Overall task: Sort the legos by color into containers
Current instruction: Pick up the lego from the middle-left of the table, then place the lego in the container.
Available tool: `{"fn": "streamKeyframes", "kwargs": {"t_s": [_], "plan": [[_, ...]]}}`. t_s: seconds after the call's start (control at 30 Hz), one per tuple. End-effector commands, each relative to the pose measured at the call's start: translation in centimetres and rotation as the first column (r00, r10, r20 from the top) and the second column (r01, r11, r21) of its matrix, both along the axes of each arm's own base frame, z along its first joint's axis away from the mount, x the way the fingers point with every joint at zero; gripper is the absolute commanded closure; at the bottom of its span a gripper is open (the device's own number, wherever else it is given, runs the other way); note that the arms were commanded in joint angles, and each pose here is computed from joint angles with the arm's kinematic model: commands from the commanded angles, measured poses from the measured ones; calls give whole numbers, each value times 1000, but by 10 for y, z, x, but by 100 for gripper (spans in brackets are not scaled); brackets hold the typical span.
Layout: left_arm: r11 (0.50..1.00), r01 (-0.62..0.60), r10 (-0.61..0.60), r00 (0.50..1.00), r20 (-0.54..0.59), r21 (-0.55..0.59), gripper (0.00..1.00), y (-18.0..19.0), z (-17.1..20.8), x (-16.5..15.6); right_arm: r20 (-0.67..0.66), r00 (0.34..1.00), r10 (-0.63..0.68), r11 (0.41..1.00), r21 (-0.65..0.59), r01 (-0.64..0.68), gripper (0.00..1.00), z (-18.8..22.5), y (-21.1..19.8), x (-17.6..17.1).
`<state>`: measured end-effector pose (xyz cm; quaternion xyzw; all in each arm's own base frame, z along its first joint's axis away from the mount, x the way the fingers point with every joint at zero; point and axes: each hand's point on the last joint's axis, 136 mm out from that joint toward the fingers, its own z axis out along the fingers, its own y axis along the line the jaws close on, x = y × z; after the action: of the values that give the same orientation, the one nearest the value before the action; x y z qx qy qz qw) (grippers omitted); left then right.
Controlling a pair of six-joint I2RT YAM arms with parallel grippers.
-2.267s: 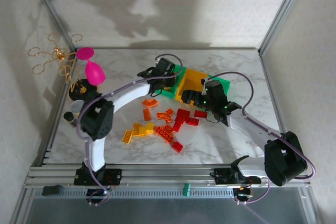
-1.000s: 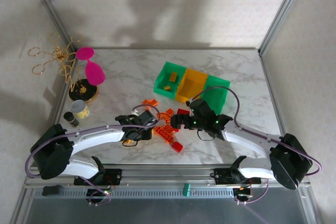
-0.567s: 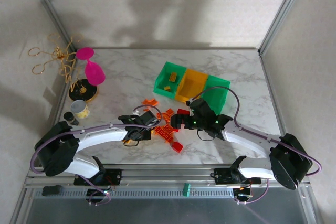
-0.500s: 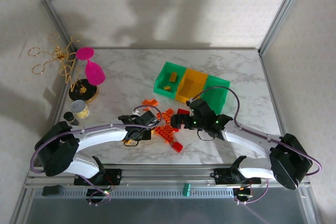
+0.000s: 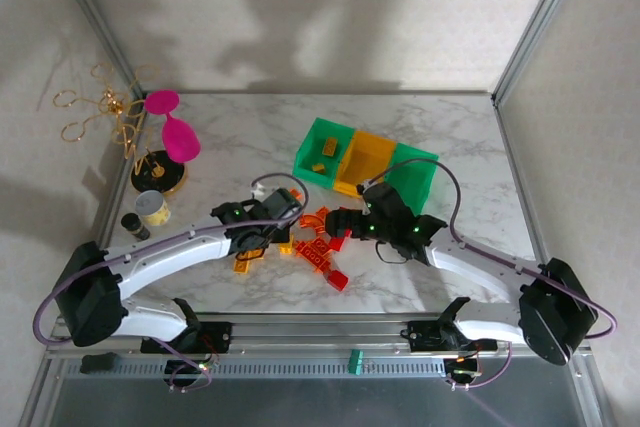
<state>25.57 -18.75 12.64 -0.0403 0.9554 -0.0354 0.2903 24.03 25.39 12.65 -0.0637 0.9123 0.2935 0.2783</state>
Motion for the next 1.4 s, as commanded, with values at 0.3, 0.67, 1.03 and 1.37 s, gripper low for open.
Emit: {"fn": "streamKeyframes", "kwargs": {"t_s": [0.3,0.67,1.03,1.37], "plan": [[996,90,-91,980,176,14,67,-80,38,142,93,965,-246,969,58,241,1,41,-64,52],[995,17,-35,981,189,95,60,-104,1,247,120,955,-271,962,76,264,1,49,-74,60],[998,65,-65,977,205,9,48,-101,43,218,154,970,-188,981,76,178,1,58,-59,64],[999,9,-3,993,116,-51,47,-28,34,109,96,995,-22,999,27,20,1,35,-29,35]]}}
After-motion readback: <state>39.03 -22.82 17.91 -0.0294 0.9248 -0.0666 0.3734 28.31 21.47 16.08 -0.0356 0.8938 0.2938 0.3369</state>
